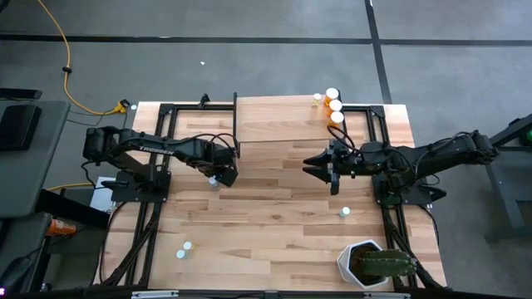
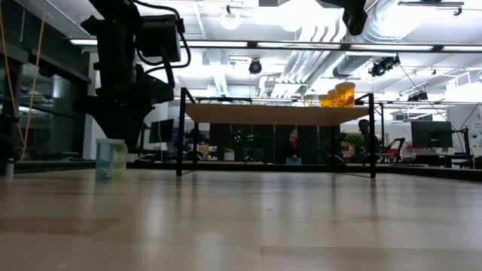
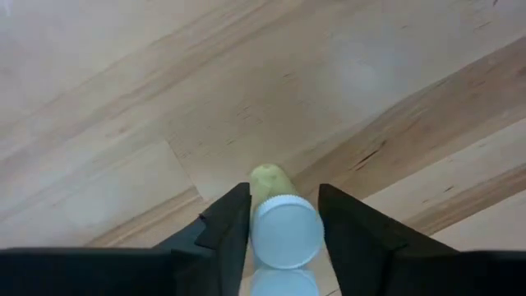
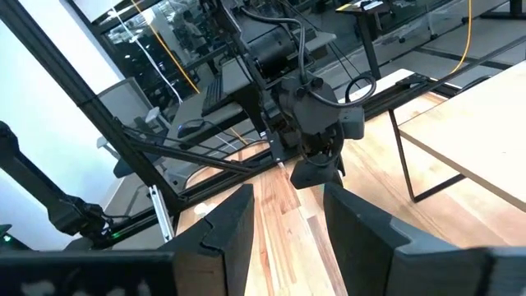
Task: Pick and place medicine bottles onto shelf by color
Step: Put the top yellow pill bottle on the shelf aligned with the yellow pill bottle
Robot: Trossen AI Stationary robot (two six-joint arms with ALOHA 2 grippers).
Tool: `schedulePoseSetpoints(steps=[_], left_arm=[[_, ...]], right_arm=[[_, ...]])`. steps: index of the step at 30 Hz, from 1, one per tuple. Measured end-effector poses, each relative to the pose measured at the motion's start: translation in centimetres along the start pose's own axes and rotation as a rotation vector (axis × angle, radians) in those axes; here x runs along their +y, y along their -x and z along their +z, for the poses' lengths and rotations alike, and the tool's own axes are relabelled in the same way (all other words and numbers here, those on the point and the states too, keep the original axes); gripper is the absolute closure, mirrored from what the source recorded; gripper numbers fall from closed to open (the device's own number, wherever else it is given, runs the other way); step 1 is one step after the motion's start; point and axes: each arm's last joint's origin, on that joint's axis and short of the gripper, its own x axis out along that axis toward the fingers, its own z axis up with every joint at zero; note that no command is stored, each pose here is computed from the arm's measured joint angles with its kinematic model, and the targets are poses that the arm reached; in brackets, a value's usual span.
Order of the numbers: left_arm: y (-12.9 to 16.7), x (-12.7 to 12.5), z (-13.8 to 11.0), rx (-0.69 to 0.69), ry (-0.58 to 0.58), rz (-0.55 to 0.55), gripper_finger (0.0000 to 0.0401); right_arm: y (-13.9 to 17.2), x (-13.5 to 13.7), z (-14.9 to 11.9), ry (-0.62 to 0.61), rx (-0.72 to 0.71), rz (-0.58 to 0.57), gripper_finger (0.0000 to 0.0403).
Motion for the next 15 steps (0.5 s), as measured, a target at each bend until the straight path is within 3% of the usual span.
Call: schedulePoseSetpoints(steps=[6, 15], left_arm=[[0.0, 0.0, 0.0, -0.005, -0.019, 0.004, 0.0295], [1.3, -0.1, 0.2, 0.025, -0.080, -0.051, 0.0281]], right_arm=[[0.0, 0.0, 0.0, 0.000, 0.000, 0.000, 0.0265], [0.0, 0.0, 0.0, 0.000, -0.002, -0.004, 0.0265]])
